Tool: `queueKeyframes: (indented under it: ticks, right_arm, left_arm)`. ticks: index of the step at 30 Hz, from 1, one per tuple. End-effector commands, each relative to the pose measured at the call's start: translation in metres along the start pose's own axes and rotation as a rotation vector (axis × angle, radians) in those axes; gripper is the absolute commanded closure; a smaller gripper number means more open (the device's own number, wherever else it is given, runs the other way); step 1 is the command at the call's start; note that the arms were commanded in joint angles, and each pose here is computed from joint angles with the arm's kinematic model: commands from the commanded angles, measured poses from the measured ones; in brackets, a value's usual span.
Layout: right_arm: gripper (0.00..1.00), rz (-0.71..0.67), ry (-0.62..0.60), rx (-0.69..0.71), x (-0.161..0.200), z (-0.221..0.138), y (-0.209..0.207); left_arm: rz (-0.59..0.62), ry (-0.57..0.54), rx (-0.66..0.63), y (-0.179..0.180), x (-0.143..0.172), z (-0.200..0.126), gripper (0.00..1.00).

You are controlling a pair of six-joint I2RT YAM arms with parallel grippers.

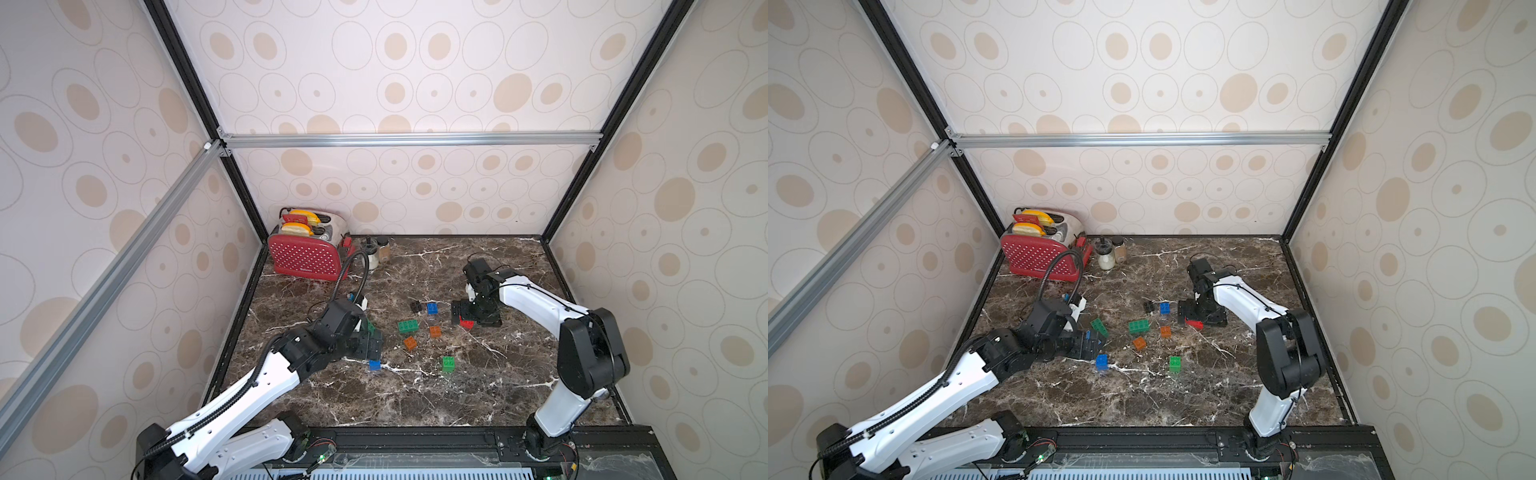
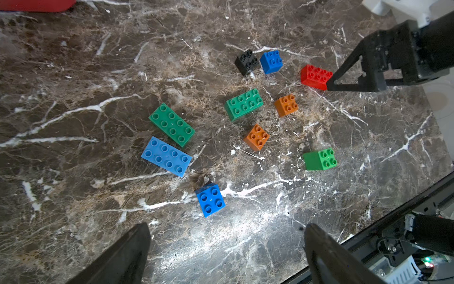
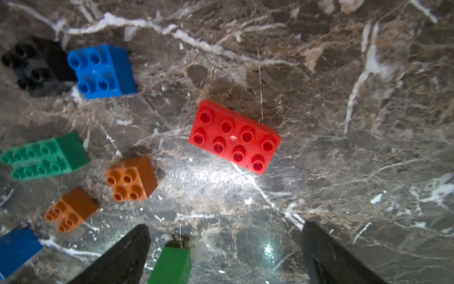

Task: Assemble the letter f with lego
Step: Pick up the lego brick from the center of the board.

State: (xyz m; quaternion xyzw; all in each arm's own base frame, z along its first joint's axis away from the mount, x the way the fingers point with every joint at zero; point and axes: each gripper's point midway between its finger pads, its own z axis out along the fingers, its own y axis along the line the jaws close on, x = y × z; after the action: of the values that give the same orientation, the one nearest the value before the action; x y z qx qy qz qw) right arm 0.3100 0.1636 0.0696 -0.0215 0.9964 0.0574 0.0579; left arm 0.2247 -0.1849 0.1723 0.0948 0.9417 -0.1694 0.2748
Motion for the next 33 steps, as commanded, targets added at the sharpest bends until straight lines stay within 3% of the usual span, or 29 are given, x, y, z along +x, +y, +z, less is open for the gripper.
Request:
queueKeyframes:
  ticks: [1, 10, 20, 33]
  right_arm:
    - [0.00, 0.102, -0.002, 0.042, -0.009, 0.004, -0.003]
    - [0.00, 0.205, 0.023, -0.029, -0.022, 0.021, 0.013]
    - [0.01, 0.247, 0.054, 0.002, -0.024, 0.034, 0.001]
    - [0.17, 0.227, 0.067, -0.019, -0.025, 0.043, 0.004]
  left_arm:
    - [-0.033, 0.078, -0.012, 0.000, 0.007, 0.007, 0.01]
    - [0.026, 0.096, -0.058, 0.006, 0.006, 0.006, 0.01]
    - [0.098, 0.124, -0.097, 0.011, 0.005, 0.007, 0.01]
    - [0.090, 0.151, -0.106, 0.015, 0.007, 0.013, 0.01]
